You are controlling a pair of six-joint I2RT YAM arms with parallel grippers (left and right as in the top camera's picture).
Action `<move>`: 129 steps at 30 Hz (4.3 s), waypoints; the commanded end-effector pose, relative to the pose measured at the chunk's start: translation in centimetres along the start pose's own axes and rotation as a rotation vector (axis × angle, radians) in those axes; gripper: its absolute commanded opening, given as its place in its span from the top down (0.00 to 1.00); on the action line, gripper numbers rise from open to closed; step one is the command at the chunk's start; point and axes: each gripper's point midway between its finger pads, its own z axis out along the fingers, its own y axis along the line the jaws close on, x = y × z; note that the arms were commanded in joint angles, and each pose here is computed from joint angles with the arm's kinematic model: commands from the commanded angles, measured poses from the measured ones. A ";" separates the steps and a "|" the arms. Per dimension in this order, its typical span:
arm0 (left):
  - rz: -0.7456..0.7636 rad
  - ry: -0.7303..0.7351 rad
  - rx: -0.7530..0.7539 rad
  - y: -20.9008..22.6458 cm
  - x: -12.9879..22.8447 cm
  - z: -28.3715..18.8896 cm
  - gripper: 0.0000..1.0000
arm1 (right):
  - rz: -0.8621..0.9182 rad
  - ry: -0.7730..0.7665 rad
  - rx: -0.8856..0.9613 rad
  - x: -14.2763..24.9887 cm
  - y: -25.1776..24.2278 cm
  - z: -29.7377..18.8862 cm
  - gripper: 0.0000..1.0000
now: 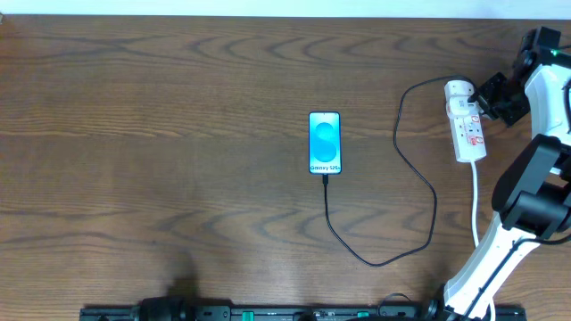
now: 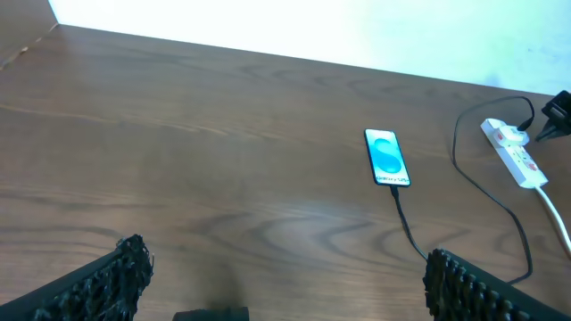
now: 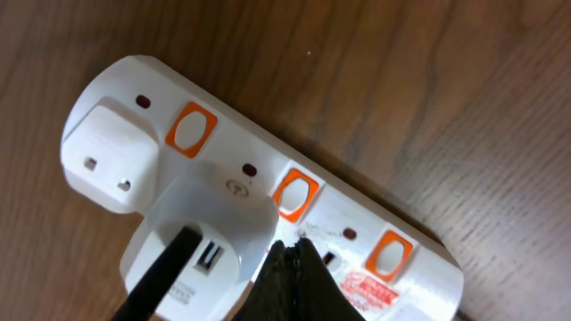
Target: Plug charger to phone and switch on socket
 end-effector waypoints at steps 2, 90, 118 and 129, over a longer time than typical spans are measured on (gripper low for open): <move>0.018 -0.002 0.000 0.1 0.1 0.0 0.01 | -0.015 0.031 0.008 0.0 -0.1 2.3 0.99; 0.064 -0.202 0.034 -0.4 5.9 -5.3 0.01 | -0.161 -0.858 -0.682 8.4 -1.8 -45.0 0.99; 0.081 -0.197 0.086 0.0 5.9 -5.6 0.01 | -0.300 -0.862 -0.797 14.1 -0.2 -47.7 0.97; 0.090 -0.282 0.149 -1.3 3.8 -6.2 0.01 | -0.304 -0.880 -0.814 14.7 -0.6 -48.5 0.94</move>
